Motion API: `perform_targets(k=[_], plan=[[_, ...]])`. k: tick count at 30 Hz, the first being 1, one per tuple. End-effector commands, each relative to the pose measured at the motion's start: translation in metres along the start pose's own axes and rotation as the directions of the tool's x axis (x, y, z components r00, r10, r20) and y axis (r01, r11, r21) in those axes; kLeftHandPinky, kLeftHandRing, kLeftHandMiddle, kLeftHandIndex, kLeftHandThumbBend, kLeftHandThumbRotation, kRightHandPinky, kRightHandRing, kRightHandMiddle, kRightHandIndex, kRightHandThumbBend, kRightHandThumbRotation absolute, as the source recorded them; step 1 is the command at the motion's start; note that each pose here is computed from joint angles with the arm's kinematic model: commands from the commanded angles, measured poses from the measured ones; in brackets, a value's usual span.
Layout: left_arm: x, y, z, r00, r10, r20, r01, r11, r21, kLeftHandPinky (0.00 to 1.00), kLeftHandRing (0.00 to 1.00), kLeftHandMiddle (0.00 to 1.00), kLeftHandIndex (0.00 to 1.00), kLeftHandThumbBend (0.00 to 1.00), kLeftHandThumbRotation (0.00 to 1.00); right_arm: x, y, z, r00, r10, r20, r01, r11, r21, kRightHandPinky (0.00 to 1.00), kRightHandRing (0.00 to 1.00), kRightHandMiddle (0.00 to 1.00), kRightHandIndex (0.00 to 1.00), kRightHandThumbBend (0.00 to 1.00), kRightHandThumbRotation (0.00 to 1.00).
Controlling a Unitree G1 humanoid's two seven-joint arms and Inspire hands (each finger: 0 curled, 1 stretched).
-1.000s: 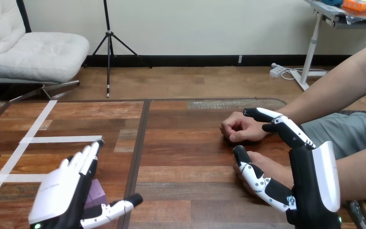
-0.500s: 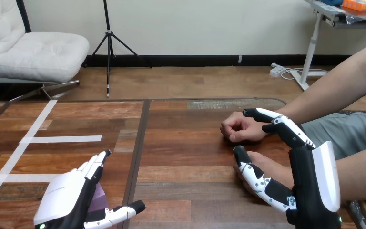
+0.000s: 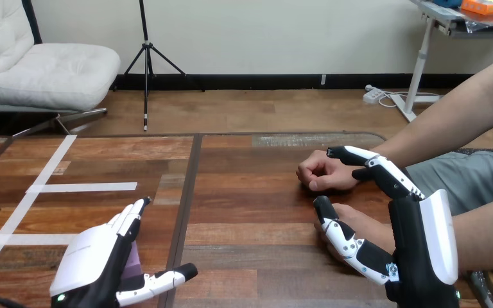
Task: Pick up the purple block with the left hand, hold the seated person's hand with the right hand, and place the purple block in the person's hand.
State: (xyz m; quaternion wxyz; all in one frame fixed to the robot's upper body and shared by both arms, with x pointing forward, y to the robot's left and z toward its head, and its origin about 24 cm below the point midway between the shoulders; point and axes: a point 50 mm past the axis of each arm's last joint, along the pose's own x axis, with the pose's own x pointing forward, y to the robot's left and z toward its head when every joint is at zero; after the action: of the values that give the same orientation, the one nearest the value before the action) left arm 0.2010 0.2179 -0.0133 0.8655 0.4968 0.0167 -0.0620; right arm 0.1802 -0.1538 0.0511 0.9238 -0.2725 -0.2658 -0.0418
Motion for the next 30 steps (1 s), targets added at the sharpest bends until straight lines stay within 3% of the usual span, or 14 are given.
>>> perform_targets(k=[1, 30], plan=[[0.0141, 0.0075, 0.0069, 0.999, 0.037, 0.030, -0.037, 0.999, -0.004, 0.93, 0.94, 0.97, 0.98, 0.94, 0.78, 0.0143, -0.0067, 0.0079, 0.997, -0.044, 0.065, 0.044, 0.999, 0.002, 0.65, 0.73, 0.74, 0.70, 0.42, 0.24], [0.0168, 0.0039, 0.0047, 0.999, 0.042, -0.015, -0.042, 0.999, 0.022, 0.89, 0.94, 0.97, 0.97, 0.90, 0.78, 0.0149, -0.0085, 0.0074, 0.998, -0.039, 0.054, 0.039, 0.999, -0.005, 0.66, 0.73, 0.73, 0.70, 0.42, 0.24]])
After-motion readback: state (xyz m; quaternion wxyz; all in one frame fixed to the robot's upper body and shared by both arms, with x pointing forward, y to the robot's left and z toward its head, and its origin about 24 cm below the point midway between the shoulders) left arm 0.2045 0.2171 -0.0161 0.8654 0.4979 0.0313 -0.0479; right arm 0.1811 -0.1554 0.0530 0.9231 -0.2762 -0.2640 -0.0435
